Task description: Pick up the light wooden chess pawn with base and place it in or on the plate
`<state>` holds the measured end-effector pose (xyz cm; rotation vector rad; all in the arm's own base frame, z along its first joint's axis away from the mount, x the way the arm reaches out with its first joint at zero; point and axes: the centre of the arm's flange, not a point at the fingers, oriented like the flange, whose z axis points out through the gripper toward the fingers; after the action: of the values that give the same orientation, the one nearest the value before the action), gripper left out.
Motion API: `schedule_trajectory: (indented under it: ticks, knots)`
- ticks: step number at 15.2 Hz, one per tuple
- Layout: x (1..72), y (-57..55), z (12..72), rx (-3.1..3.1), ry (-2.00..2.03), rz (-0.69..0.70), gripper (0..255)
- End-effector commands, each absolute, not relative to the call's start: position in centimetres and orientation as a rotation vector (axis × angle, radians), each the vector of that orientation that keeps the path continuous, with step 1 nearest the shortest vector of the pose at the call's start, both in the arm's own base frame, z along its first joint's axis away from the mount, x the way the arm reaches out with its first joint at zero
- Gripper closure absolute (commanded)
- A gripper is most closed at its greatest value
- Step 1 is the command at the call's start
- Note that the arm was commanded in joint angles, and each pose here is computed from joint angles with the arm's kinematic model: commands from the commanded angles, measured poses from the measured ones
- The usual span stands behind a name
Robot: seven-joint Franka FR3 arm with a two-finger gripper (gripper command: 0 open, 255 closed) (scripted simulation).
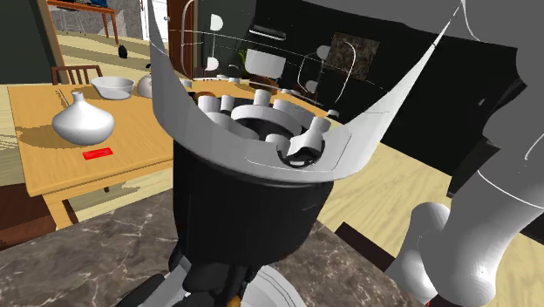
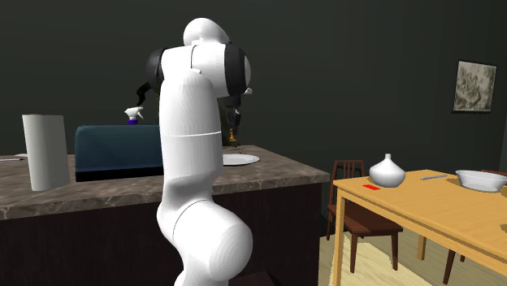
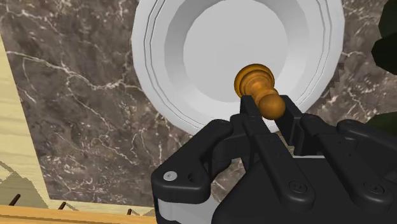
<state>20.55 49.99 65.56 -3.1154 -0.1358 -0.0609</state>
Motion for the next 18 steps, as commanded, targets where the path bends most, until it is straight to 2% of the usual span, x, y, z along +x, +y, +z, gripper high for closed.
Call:
schedule_trajectory:
  ticks: [1,15,18]
  knots:
    - [20.2,50.1,64.8,-3.116,-0.134,-0.061,255]
    - [20.2,50.1,57.3,-3.116,-0.134,-0.061,255]
    - [20.2,50.1,57.3,-3.116,-0.134,-0.061,255]
